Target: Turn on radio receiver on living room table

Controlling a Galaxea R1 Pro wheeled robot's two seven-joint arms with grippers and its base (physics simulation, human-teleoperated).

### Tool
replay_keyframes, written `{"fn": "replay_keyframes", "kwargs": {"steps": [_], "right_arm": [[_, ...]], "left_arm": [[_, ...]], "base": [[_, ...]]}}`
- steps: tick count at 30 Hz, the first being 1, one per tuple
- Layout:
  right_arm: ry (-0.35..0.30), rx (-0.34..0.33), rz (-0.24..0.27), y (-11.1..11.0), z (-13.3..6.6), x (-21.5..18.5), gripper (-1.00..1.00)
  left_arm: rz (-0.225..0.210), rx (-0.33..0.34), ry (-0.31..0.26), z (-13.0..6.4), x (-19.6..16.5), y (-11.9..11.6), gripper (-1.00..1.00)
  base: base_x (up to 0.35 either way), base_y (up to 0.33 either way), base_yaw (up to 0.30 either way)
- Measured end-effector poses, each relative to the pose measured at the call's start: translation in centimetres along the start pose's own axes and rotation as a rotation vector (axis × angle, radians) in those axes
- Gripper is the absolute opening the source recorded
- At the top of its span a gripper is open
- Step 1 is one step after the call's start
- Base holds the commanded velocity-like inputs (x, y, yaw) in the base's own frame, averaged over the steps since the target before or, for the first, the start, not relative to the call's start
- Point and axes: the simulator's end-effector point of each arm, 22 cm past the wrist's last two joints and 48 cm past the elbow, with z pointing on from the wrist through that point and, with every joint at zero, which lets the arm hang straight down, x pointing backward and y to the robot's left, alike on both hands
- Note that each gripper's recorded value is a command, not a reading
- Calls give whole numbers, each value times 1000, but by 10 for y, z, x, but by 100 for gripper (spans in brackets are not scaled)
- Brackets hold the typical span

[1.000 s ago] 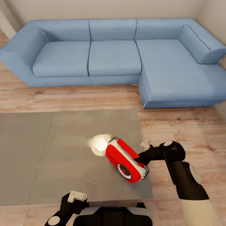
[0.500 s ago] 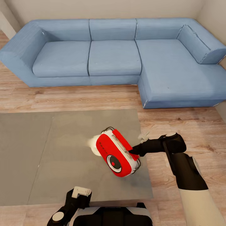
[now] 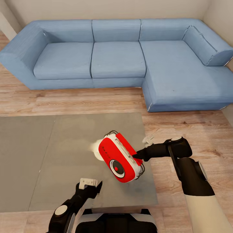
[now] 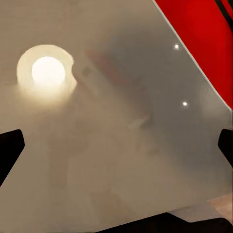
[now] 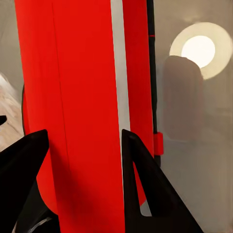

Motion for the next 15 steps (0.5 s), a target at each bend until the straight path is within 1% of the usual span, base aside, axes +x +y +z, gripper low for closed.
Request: {"fn": "replay_keyframes", "kwargs": {"steps": [2,4,7,9,11,12,13,15], "right_arm": [[4,5,-2,-1,0,1,-100],[6,8,-2,-2,0,2,-100],[9,16,-7,-5,0,3,-100],[12,20,-8,-6,1,4,-100],[20,34,-12,-9,1,6,-100],[27,44,-11,-11,1,7,-100],[33,55,-15,-14,1,9,-100],[48,79,-18,-19,1,12,-100]], "left_arm": [[-22,11,-15,0,-7,-2,100],[-38,20,-17,0,-11,-4,100],[-42,31,-38,3,-27,-6,100],[-41,56,-50,4,-35,-11,100],[-39,94,-56,4,-38,-19,100],[-37,136,-61,3,-41,-27,100],[-35,161,-63,2,-42,-32,100],[-25,258,-73,-3,-47,-49,100]], "base": [[0,0,0],[0,0,0],[0,0,0],[0,0,0],[0,0,0],[0,0,0],[0,0,0],[0,0,0]]}}
